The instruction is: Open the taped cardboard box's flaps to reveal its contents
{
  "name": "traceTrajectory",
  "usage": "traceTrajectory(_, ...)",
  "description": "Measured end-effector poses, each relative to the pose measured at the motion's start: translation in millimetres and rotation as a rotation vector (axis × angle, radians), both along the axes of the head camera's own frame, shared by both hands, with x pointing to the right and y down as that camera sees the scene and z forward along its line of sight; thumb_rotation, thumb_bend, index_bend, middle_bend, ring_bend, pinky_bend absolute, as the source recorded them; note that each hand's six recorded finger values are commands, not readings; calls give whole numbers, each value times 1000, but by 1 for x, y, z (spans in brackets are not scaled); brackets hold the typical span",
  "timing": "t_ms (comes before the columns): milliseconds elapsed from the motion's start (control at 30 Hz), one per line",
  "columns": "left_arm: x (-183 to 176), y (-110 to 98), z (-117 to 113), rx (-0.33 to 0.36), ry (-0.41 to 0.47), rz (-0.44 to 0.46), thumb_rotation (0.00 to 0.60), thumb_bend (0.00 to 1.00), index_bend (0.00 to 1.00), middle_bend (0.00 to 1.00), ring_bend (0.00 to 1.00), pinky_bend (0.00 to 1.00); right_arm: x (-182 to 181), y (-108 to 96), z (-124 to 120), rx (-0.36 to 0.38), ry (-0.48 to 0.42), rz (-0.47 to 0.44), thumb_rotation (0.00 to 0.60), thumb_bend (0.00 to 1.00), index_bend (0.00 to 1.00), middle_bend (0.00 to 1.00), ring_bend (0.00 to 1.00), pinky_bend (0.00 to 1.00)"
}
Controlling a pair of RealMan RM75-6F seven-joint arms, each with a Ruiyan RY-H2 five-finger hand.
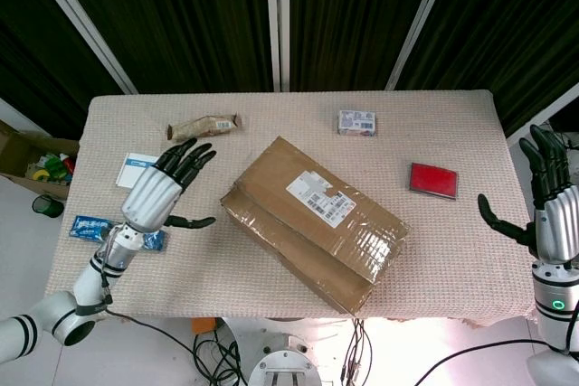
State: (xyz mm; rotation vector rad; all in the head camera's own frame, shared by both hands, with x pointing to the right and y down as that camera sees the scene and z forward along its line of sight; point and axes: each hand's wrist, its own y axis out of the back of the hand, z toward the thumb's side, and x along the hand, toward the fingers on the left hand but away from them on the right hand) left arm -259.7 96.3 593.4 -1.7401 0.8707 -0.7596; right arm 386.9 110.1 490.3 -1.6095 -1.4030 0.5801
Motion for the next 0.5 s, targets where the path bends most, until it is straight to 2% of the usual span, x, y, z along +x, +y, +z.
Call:
traceTrajectory(300, 10, 7, 0, -9, 3, 29, 324, 16, 8, 83, 37, 185, 6, -1, -3, 3, -8, 6, 600, 327, 0, 0, 0, 0)
traceTrajectory(500, 34, 19, 0, -15, 42, 88, 322, 16, 7, 83, 37, 184, 10, 1, -2, -11, 10, -7, 600, 327, 0, 0, 0, 0)
